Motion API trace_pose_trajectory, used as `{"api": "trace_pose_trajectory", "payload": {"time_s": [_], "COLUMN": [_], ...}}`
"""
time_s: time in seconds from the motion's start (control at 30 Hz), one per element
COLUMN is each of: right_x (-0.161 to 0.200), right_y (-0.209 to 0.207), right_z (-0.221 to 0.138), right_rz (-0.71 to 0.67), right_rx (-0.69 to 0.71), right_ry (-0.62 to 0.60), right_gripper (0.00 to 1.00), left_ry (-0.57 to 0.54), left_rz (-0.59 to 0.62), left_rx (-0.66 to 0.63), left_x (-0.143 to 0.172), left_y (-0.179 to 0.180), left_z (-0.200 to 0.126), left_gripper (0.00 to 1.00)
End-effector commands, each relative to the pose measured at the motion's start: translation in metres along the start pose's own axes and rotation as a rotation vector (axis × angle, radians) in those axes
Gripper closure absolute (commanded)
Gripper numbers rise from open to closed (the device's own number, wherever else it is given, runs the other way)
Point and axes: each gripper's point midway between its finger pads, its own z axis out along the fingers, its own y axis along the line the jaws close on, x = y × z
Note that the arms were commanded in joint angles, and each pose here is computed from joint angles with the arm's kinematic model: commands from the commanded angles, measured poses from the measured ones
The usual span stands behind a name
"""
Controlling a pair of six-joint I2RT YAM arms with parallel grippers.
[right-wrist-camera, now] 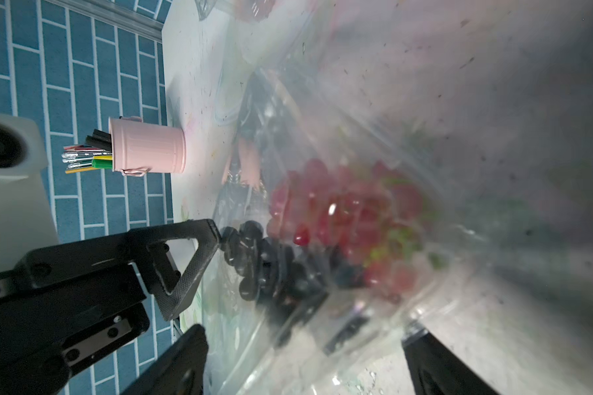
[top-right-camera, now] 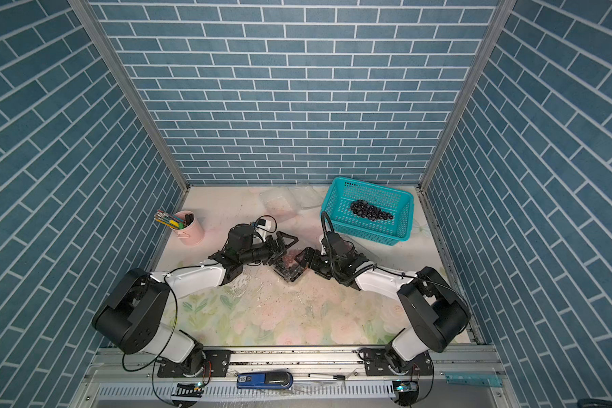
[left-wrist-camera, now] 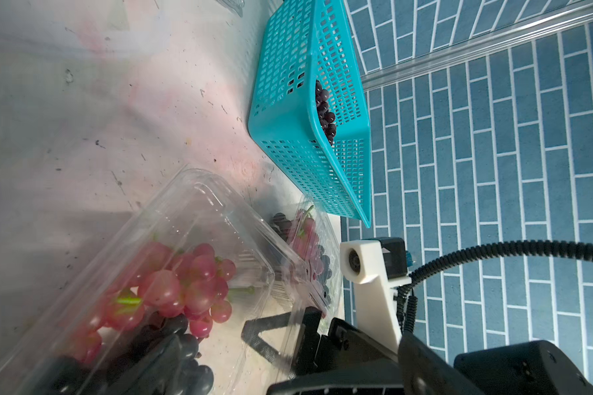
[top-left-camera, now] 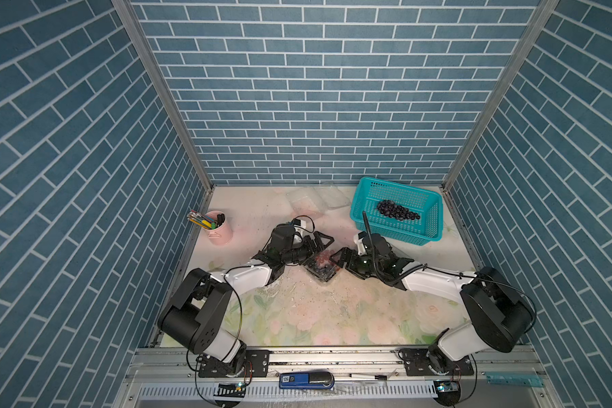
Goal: Pack grapes into containers
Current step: Move the packing box to the center of the board.
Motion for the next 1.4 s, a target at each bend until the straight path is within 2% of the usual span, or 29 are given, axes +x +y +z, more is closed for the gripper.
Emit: {"api": "trace_pose_trajectory", "payload": {"time_s": [0.0,0.2,0.33,0.57,0.67,0.83,1.0,1.13,1.23,1.37], "right_x": [-0.006,-0.022,-0.031,-0.047,-0.052,-0.058,-0.048,-0.044,-0.054,-0.084], "right_y": [0.015,0.033,0.052,0.076,0.074,0.048,0.032,0.027,0.029,0.031], "right_z": [0.012,0.033,0.06,0.099,0.097,0.079,0.062,0.063,0.065,0.063], "right_rz": [0.036,0.029,0.014,0.028,0.026,0.049,0.043,0.035,0.053,0.075], "right_rx": [-0.056,-0.107,-0.148,-0.221,-0.218,-0.196,-0.21,-0.221,-0.249,-0.273], "right_ry": [-0.037,-0.06,-0.026,-0.005,-0.016,-0.042,-0.036,-0.026,-0.048,-0.101], "right_gripper": [0.14,0.17,0.17,0.18,0.18,0.19,0.19,0.19,0.21,0.23], "left_ry": [-0.001,-0.054,-0.084,-0.098,-0.104,-0.097,-0.08,-0.077,-0.074,-0.073], "left_rz": [-0.005,-0.017,-0.016,-0.013,-0.019,-0.033,-0.044,-0.051,-0.051,-0.051], "left_rx": [-0.028,-0.056,-0.068,-0.087,-0.09,-0.092,-0.103,-0.098,-0.102,-0.11], "left_x": [0.0,-0.021,-0.03,-0.036,-0.038,-0.039,-0.037,-0.038,-0.037,-0.037], "left_y": [0.012,0.022,0.025,0.029,0.031,0.037,0.044,0.044,0.044,0.045], "left_z": [-0.012,-0.039,-0.054,-0.061,-0.059,-0.052,-0.044,-0.039,-0.037,-0.037], "left_gripper": [0.0,0.0,0.0,0.0,0.0,0.01,0.01,0.01,0.0,0.0]}}
